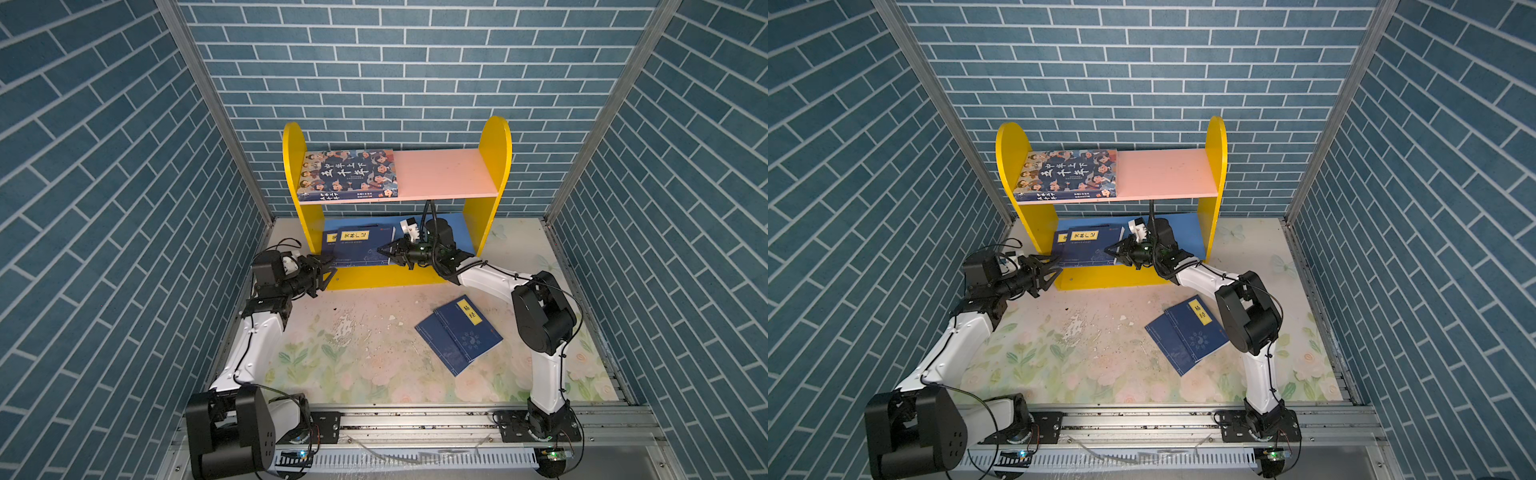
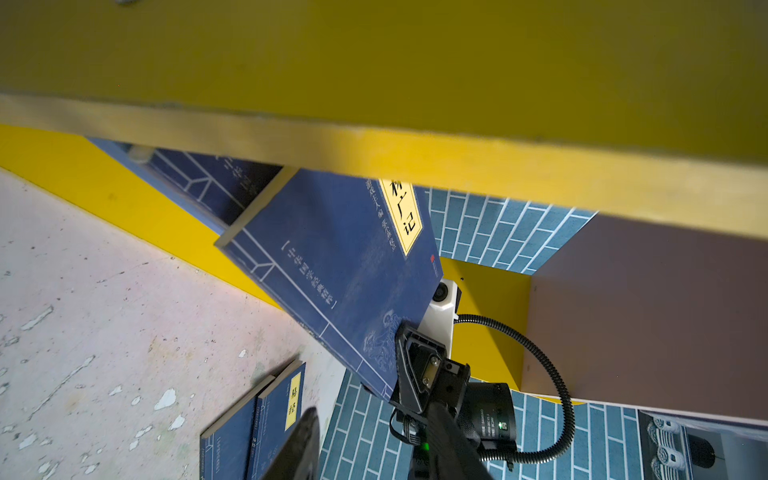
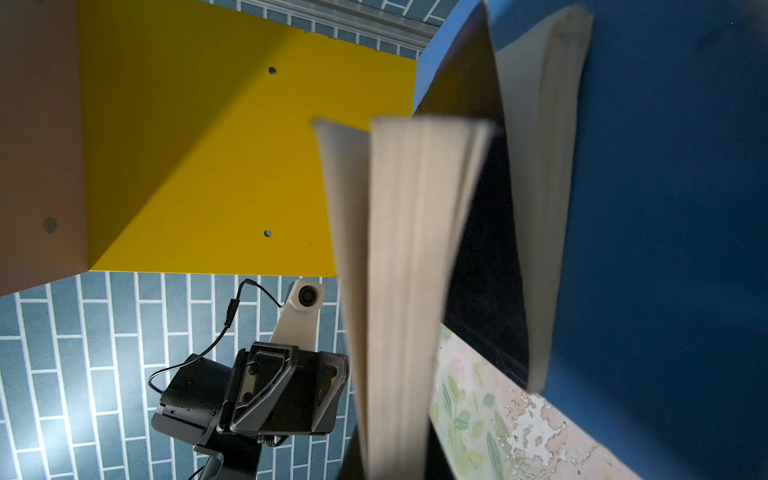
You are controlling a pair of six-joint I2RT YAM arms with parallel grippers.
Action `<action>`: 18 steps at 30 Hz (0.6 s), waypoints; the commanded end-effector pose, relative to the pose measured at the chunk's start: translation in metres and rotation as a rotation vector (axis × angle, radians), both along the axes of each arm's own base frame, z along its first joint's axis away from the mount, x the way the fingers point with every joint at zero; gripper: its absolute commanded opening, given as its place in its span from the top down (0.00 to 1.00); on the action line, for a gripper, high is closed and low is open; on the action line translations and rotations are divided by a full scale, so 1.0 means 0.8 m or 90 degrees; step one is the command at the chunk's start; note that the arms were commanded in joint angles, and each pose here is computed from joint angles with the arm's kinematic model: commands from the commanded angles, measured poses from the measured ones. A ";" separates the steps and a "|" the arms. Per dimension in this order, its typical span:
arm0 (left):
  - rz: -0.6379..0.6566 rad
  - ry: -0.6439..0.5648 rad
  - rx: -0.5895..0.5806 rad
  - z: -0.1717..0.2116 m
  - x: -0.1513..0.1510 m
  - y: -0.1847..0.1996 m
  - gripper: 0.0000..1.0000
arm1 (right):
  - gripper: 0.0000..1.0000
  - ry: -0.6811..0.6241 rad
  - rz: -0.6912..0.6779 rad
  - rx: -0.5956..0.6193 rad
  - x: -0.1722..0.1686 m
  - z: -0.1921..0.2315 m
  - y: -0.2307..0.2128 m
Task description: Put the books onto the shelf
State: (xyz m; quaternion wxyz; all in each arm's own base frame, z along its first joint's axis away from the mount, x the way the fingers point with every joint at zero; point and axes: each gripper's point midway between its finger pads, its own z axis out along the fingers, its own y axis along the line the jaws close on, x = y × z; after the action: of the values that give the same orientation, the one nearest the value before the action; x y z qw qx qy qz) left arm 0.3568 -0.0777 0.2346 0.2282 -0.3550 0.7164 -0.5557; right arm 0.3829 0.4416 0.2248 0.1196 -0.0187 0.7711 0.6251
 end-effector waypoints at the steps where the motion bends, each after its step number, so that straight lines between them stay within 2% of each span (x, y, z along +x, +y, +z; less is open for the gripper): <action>1: 0.001 -0.020 0.002 0.008 0.004 0.003 0.55 | 0.90 -0.030 0.007 0.035 0.017 0.028 0.001; 10: 0.002 -0.017 -0.001 0.006 0.004 0.003 0.55 | 0.87 -0.005 0.039 0.028 0.027 0.013 0.015; 18: 0.004 -0.019 -0.001 0.007 0.004 0.004 0.55 | 0.80 0.006 0.044 -0.018 0.034 -0.001 0.018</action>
State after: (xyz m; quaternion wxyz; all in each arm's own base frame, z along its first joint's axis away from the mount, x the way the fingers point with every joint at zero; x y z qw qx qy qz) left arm 0.3576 -0.0757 0.2355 0.2298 -0.3580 0.7137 -0.5565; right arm 0.4085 0.4552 0.2210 0.0907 -0.0257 0.7768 0.6227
